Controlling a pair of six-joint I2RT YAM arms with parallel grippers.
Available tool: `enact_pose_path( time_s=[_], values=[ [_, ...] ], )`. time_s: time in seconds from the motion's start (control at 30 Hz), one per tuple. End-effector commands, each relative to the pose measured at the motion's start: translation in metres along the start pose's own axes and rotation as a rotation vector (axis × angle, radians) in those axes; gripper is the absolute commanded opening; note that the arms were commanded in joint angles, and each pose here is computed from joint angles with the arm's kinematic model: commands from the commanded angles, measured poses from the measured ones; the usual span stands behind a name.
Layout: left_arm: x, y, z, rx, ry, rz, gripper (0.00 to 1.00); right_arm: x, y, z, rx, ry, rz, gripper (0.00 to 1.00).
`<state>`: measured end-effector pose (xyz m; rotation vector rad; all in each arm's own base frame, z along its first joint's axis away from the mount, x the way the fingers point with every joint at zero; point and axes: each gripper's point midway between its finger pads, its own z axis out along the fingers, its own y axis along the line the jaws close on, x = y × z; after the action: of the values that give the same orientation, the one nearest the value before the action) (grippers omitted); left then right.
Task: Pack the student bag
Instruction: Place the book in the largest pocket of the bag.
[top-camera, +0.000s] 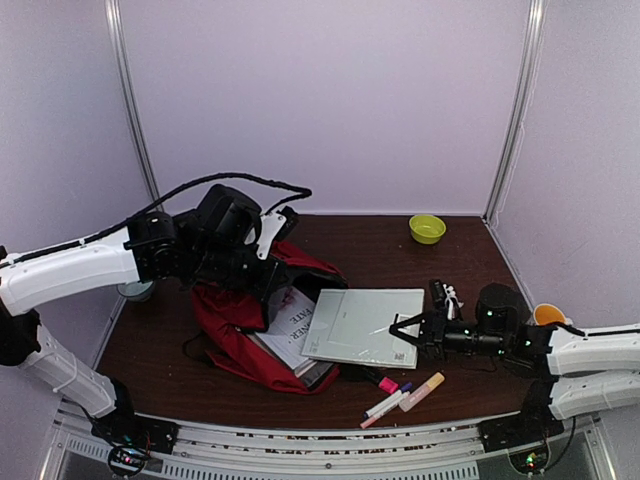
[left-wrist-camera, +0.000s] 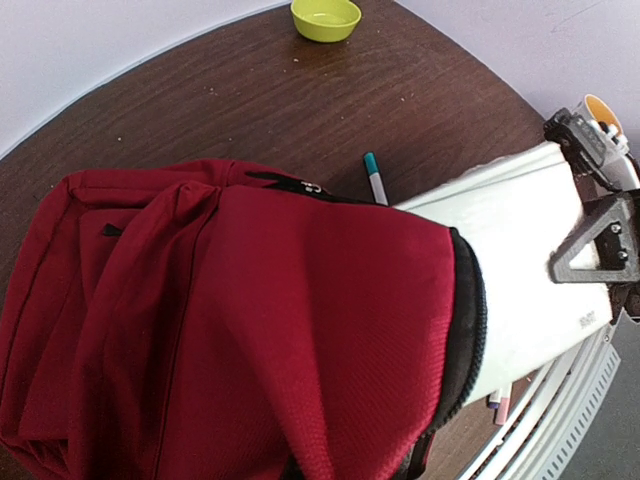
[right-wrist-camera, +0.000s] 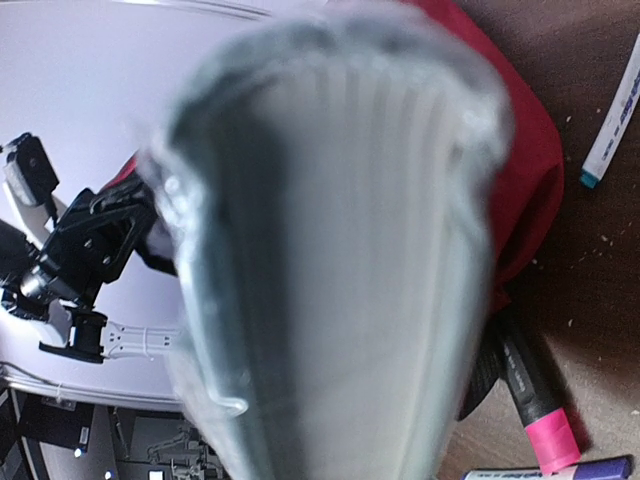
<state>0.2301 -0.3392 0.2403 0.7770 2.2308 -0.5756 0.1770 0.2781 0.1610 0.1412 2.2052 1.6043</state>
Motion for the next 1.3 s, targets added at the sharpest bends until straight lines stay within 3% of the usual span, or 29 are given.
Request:
enact_pose_path(
  time_s=[0.0,0.47,0.67,1.03,1.27],
  values=[
    [-0.048,-0.028,-0.023,0.113,-0.164,-0.007,0.00,-0.042,0.074,0.009,-0.193,-0.181,-0.061,0.00],
    [-0.043,-0.034,-0.021,0.144,-0.163,-0.022,0.00,-0.038,0.119,0.047,-0.338,-0.159,-0.029,0.00],
    [-0.048,-0.036,-0.028,0.156,-0.182,-0.027,0.00,-0.047,0.119,0.059,-0.299,-0.256,0.005,0.00],
    [-0.052,-0.043,-0.041,0.208,-0.208,-0.028,0.00,-0.044,0.118,0.101,-0.292,-0.304,0.014,0.00],
    [-0.054,-0.046,-0.047,0.232,-0.224,-0.033,0.00,-0.045,0.120,0.124,-0.194,-0.319,-0.089,0.00]
  ],
)
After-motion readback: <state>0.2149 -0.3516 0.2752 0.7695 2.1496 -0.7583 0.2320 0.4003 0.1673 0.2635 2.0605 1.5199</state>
